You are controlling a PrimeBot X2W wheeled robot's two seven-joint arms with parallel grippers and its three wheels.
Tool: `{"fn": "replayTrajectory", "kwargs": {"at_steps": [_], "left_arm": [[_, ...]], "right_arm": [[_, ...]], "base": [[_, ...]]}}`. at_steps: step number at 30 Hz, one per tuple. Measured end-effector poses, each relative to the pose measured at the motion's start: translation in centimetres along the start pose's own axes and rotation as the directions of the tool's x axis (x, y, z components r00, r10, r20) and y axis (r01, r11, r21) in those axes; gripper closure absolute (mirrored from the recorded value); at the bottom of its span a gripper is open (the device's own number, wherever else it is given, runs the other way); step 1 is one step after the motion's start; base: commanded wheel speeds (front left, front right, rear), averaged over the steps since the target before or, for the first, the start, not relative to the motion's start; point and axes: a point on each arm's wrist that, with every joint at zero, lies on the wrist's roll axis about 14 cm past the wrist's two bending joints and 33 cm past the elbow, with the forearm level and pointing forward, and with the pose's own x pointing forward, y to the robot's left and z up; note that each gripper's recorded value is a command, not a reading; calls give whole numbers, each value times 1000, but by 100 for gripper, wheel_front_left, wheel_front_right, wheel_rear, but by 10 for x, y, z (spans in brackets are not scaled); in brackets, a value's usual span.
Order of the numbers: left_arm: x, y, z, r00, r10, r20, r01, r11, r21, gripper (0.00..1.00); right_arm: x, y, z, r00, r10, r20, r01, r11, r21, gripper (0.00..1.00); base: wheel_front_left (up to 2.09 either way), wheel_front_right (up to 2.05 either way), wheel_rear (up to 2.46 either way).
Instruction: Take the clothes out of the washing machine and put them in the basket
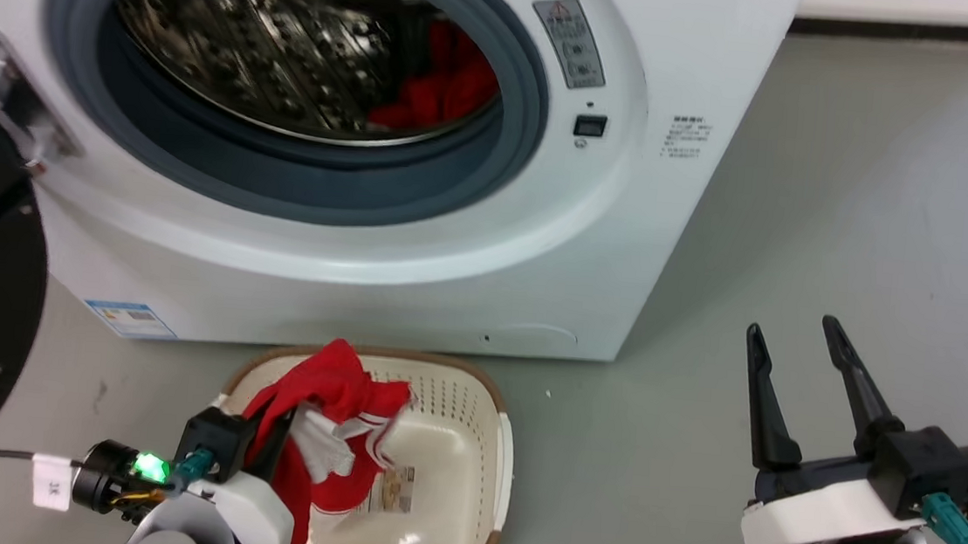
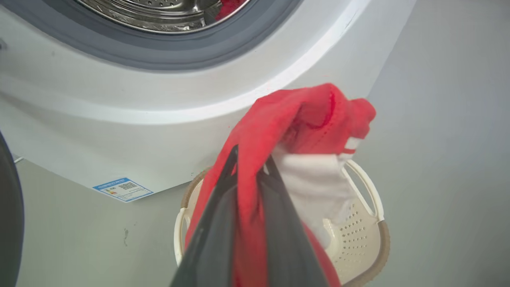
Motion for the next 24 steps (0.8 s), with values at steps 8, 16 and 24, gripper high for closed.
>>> {"fn": "replayTrajectory", "kwargs": {"at_steps": [8,16,24], "left_arm": [[40,-1,-65,975,-43,-216,39,999,-20,100],[71,-4,-117,925,-80,-371,70,997,-41,100],[84,-8,-170,855,-96,-510,66,995,-77,100]], "right_arm": [[14,-12,-26,998,-23,-59,22,1000,-17,0],[25,-27,-55,991,-56,-123,53,998,-27,0],[31,-38,-88,978,-82,-194,78,997,-27,0]], "base": [[0,0,0],[0,0,0],[0,0,0]]}}
